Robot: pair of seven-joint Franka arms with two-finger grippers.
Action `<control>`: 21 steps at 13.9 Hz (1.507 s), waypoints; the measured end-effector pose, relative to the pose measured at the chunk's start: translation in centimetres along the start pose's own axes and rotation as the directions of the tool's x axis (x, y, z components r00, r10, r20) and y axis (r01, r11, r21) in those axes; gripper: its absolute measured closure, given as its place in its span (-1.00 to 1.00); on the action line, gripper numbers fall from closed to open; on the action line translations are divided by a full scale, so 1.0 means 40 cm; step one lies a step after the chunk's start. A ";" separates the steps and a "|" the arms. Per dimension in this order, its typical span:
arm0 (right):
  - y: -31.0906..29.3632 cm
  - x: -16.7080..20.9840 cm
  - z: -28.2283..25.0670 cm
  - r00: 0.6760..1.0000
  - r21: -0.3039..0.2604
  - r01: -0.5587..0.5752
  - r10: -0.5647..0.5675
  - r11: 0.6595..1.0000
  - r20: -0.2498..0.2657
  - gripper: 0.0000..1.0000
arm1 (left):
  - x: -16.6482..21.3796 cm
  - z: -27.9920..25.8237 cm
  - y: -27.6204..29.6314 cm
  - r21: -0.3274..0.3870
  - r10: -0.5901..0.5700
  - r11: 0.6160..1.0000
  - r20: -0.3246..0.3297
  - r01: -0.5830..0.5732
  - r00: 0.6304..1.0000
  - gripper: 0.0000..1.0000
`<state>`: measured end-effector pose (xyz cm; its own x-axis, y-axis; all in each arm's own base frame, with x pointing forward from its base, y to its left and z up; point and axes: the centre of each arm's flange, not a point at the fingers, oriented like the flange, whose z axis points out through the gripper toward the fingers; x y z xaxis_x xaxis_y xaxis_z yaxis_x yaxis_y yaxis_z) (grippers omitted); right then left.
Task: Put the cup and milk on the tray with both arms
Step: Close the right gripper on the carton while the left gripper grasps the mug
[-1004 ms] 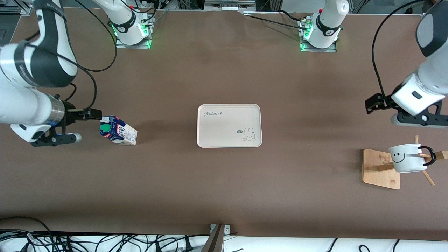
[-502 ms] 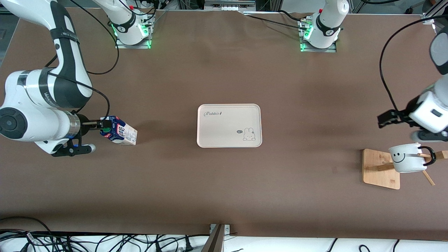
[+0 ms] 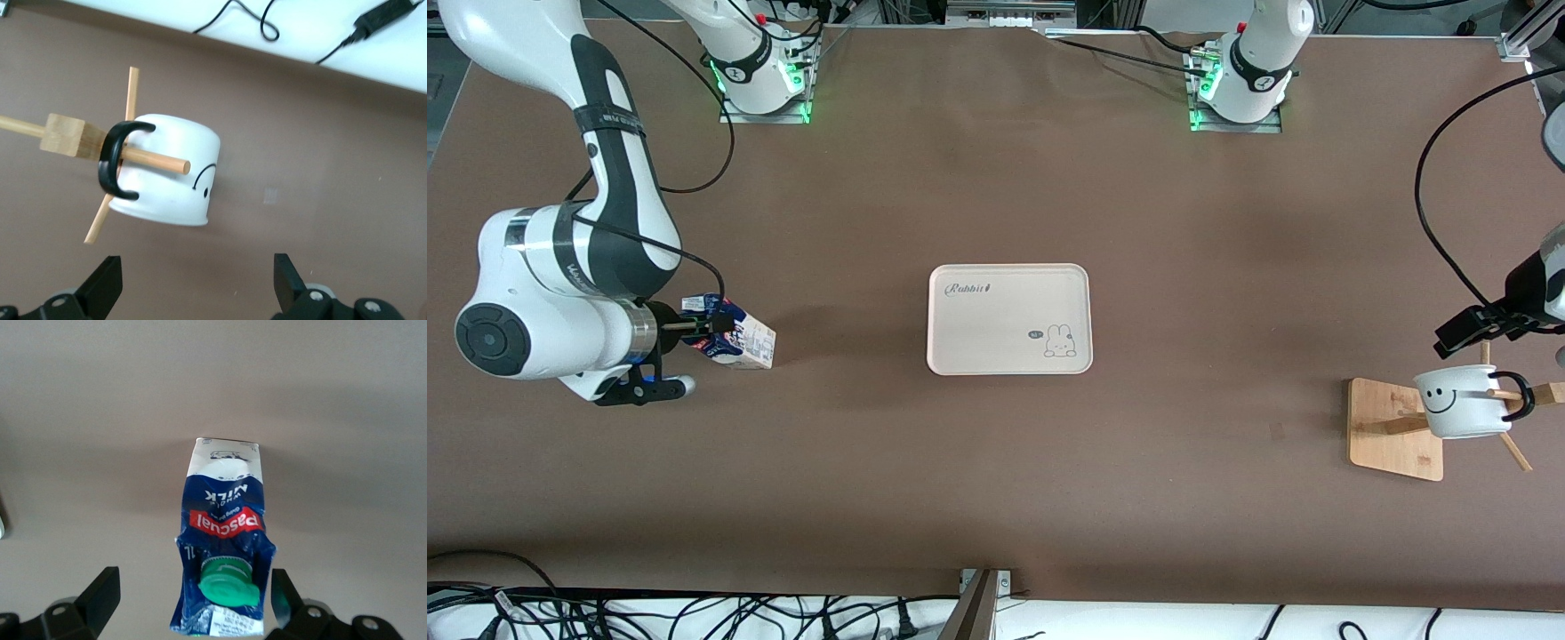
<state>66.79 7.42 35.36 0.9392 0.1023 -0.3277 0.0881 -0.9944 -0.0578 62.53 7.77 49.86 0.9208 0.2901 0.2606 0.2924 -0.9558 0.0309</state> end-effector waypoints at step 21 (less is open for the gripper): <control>0.046 -0.003 0.025 0.997 -0.003 0.078 -0.078 0.997 0.029 -1.00 | -0.100 0.245 -0.094 -0.219 -0.318 0.940 -0.285 0.261 0.904 -1.00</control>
<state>66.53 5.60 34.36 0.9195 0.1804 -0.3492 0.1624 -0.9835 -0.0804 60.27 10.66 39.23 0.6665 0.5523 0.5007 0.4585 -0.8333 0.3088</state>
